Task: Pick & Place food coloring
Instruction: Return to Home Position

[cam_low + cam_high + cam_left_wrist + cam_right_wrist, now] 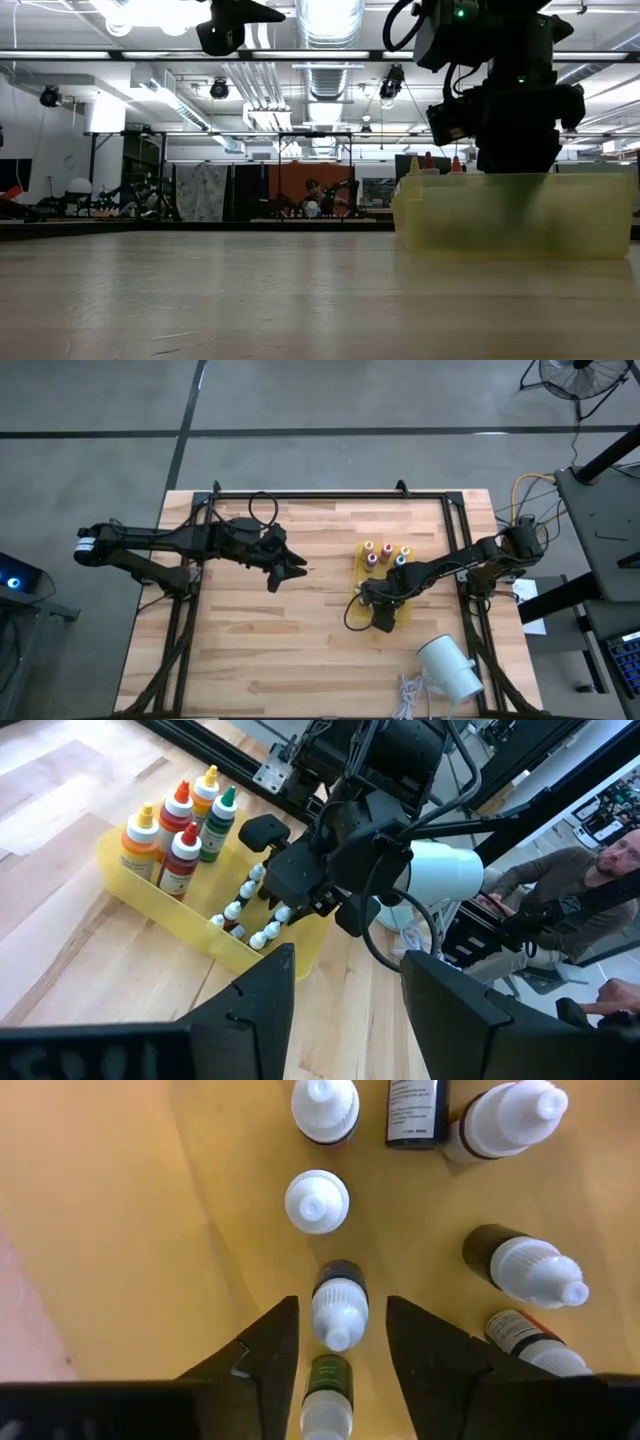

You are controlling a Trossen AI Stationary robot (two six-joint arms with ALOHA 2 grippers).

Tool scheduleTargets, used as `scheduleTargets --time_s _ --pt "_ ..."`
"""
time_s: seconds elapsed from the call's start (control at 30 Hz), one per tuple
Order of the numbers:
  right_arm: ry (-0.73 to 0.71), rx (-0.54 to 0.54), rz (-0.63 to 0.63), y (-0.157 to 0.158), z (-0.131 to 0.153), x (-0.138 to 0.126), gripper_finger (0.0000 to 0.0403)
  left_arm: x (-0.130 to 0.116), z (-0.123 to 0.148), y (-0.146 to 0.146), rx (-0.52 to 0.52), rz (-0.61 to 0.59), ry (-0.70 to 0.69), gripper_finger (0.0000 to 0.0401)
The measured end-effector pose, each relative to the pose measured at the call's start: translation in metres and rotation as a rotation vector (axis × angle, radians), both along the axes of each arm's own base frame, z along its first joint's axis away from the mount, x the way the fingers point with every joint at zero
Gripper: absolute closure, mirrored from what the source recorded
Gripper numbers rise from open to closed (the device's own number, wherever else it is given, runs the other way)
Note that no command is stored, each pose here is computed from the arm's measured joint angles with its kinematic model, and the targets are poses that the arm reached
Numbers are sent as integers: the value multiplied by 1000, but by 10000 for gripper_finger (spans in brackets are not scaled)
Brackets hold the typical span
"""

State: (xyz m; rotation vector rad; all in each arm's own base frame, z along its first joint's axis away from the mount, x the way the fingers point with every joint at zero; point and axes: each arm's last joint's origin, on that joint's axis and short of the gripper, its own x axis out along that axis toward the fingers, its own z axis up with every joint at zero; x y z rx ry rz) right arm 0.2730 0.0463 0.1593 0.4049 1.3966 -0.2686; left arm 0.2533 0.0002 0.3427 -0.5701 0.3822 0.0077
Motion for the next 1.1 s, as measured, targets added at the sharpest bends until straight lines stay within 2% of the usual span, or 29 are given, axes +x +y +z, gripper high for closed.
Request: scheduleTargets --time_s 0.23,0.77,0.93,1.1 --pt "-2 23 -10 0 6 -2 242 0 0 0 0 0 0 246" --pt "-133 51 -20 0 63 -2 236 0 0 0 -17 6 5 246" --pt "-199 56 15 1 80 1 274 0 -1 0 -13 2 5 256" --pt "-271 37 76 1 96 2 357 0 -1 0 27 -12 1 330"
